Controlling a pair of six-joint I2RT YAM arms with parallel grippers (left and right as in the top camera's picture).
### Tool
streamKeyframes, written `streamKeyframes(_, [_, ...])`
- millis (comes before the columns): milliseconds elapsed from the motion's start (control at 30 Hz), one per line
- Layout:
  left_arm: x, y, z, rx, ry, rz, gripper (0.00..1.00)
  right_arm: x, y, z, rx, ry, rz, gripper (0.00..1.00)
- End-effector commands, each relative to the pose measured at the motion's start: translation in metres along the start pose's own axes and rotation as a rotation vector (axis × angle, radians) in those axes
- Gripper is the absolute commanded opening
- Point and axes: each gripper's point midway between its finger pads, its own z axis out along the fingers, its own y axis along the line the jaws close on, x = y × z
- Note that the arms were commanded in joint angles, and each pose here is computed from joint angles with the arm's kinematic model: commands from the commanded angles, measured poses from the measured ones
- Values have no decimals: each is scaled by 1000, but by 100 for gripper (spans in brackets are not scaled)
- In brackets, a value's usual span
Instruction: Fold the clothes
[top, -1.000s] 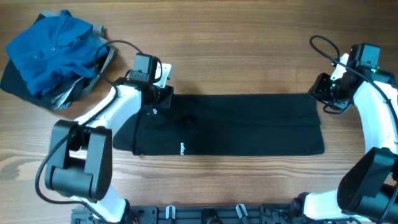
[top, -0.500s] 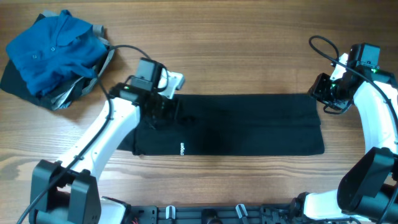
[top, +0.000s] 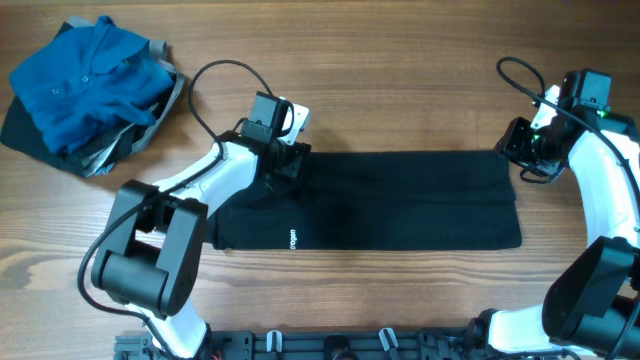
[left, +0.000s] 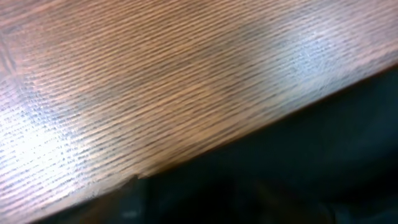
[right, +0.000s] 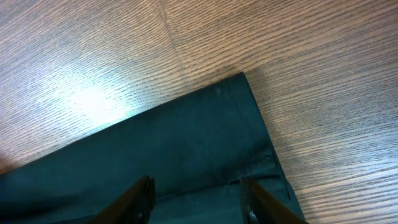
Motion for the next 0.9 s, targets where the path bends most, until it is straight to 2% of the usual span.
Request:
streamKeyframes(0, [0,4,-5,-13,3,-12,23,0,2,-2,-17,-7,-18,48])
streamKeyframes(33, [-1,4,-8,-13,-4,-25,16,0,2,-2,-17,-7,-19,48])
streamKeyframes(133, [-9,1,-22,-13,-31,-20,9,0,2,-2,-17,-7,-20,48])
streamKeyframes(367, [-7,-12,-65,19,-33,-25,17,0,2,-2,-17,-9,-20,48])
streamKeyframes(433, [8,-29,-66,96,29,-32,16,0,2,-2,-17,-8,-20,48])
streamKeyframes(533, [39,-60,-67,206,165,-97,10,0,2,-3,-17,-9,-20,48])
streamKeyframes(567, [47,-66,-68,214,199,-89,6,0,2,-2,-17,-9,-20,48])
streamKeyframes(633, [58,-66,-69,149,236,-59,7,0,2,-2,-17,-9,-20,48])
streamKeyframes(667, [52,-52,-68,63,206,-65,11,-1,2,-2,-18,-10,-20,48])
streamKeyframes(733, [31,-30,-69,-46,116,-64,45,-1,2,-2,-18,-12,-21,48])
streamKeyframes(767, [20,-21,-67,-81,68,-67,58,-1,2,-2,-18,-12,-20,48])
streamKeyframes(800, [11,-14,-64,-99,33,-70,66,-1,2,-2,-18,-10,-20,48])
streamKeyframes(867, [3,-2,-55,-109,5,-86,72,0,2,-2,-17,-6,-19,48])
